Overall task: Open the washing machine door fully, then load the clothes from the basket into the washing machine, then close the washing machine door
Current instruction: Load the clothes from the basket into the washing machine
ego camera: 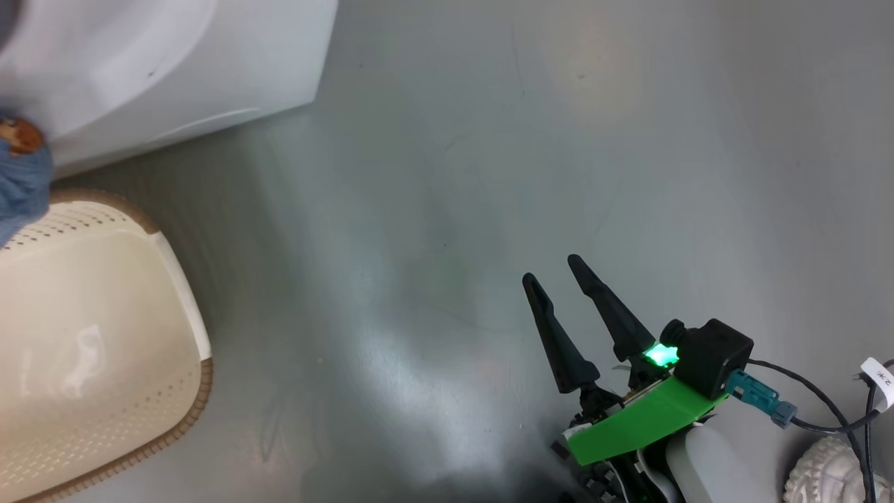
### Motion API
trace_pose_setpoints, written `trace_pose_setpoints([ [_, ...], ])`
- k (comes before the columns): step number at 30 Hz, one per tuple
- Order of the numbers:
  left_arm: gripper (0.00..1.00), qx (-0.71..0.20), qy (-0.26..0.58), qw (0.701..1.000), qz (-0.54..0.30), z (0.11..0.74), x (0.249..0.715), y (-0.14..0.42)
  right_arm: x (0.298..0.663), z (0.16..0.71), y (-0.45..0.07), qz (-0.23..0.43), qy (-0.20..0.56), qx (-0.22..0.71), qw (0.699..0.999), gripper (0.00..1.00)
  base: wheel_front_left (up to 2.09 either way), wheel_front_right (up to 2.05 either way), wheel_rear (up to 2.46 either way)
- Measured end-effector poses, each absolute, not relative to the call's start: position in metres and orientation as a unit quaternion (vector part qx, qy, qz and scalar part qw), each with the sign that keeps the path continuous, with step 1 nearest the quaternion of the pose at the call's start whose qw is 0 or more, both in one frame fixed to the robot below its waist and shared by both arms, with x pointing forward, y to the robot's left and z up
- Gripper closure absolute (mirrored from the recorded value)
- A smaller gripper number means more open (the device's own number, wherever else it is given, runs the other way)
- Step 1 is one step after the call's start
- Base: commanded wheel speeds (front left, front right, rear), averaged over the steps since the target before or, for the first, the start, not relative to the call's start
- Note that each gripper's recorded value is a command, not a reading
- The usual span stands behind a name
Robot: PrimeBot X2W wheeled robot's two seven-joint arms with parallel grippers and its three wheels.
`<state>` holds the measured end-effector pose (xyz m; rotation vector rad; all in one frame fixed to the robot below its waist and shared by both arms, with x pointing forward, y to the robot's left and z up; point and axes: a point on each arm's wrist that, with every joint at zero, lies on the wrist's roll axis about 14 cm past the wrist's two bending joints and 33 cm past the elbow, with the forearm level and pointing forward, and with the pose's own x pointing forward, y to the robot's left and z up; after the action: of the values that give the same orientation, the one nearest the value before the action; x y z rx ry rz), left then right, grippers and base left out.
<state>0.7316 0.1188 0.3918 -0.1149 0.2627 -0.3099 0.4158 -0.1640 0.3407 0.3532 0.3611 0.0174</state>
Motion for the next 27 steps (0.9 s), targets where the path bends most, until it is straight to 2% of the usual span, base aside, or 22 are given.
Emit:
trace_pose_setpoints([
  [10,1.0,-0.052,0.05,0.986,-0.152,0.397,0.753,0.12,0.411,0.327,-0.164,0.004,0.198,0.173,0.965,0.0,0.0,0.0,0.0],
  [14,1.0,-0.047,-0.053,0.986,-0.154,0.435,0.766,0.122,0.41,0.323,-0.166,0.001,0.204,0.171,0.964,0.0,0.0,0.0,0.0],
  [23,1.0,-0.034,-0.191,0.966,-0.171,0.508,0.765,0.111,0.408,0.315,-0.168,-0.004,0.214,0.169,0.962,0.0,0.0,0.0,0.0],
  [27,1.0,-0.038,-0.201,0.966,-0.16,0.513,0.761,0.118,0.409,0.317,-0.167,-0.002,0.211,0.17,0.962,0.0,0.0,0.0,0.0],
])
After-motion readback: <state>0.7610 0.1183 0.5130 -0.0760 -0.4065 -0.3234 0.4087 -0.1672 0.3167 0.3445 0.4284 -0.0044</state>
